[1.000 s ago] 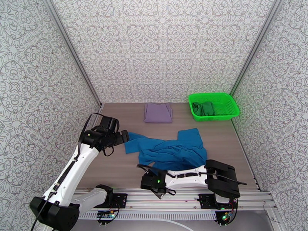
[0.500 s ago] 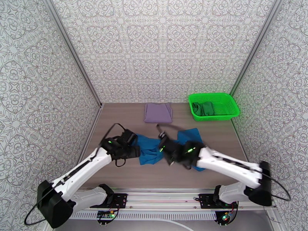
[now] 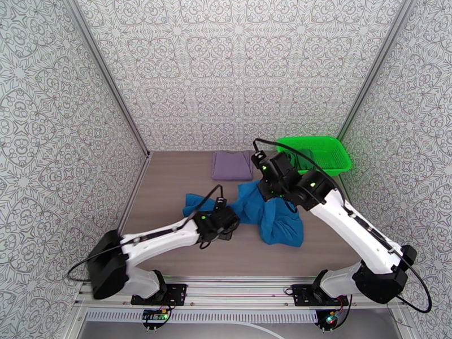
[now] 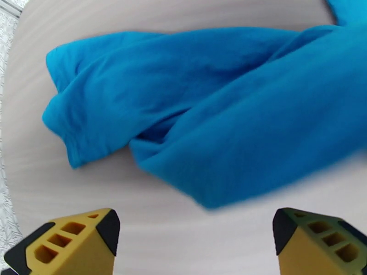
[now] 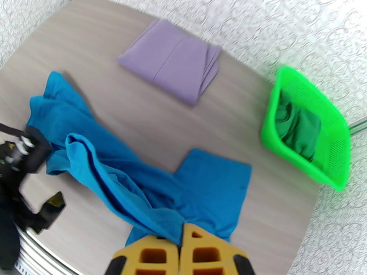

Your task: Fold and stack the mixed laundry pile

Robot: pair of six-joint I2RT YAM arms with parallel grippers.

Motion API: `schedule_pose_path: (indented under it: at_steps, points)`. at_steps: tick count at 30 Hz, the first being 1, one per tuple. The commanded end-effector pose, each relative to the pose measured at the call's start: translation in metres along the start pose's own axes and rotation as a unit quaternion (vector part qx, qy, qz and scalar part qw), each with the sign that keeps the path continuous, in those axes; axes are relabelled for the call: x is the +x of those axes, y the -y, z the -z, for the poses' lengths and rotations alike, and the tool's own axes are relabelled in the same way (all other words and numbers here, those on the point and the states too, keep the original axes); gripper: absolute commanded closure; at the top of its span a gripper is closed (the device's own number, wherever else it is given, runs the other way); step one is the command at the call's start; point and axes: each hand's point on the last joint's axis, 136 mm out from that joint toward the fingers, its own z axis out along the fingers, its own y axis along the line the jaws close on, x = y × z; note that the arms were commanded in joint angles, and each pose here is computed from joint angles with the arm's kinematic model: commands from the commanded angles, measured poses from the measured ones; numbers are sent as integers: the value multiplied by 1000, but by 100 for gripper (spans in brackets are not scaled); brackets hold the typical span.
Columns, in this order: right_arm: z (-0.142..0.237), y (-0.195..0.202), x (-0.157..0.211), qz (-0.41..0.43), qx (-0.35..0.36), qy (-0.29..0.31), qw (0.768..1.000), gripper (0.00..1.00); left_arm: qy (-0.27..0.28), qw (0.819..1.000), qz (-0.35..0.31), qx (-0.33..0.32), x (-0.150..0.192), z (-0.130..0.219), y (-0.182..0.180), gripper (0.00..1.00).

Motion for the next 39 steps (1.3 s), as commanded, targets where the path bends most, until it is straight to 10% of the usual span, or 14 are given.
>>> schedule_pose_path:
  at_steps: [1,12,15,20,32,39]
  points:
    - [10,3,-3,15,-10,2,1000,100,30,995,21,-95,-21,-8,-14,4]
    - [26,23,-11,3,5,18,1000,100,14,971,67,-231,2,-13,-70,17]
    - [31,30,-15,-2,10,25,1000,100,14,971,86,-223,9,-9,-84,37]
    - [35,41,-18,-11,17,29,999,100,23,976,100,-191,6,1,-94,100]
    - [30,84,-12,-44,63,13,997,100,10,999,18,-38,-48,61,-109,100]
    - [7,101,4,-62,93,-16,994,100,-74,993,-74,47,-33,15,-28,100]
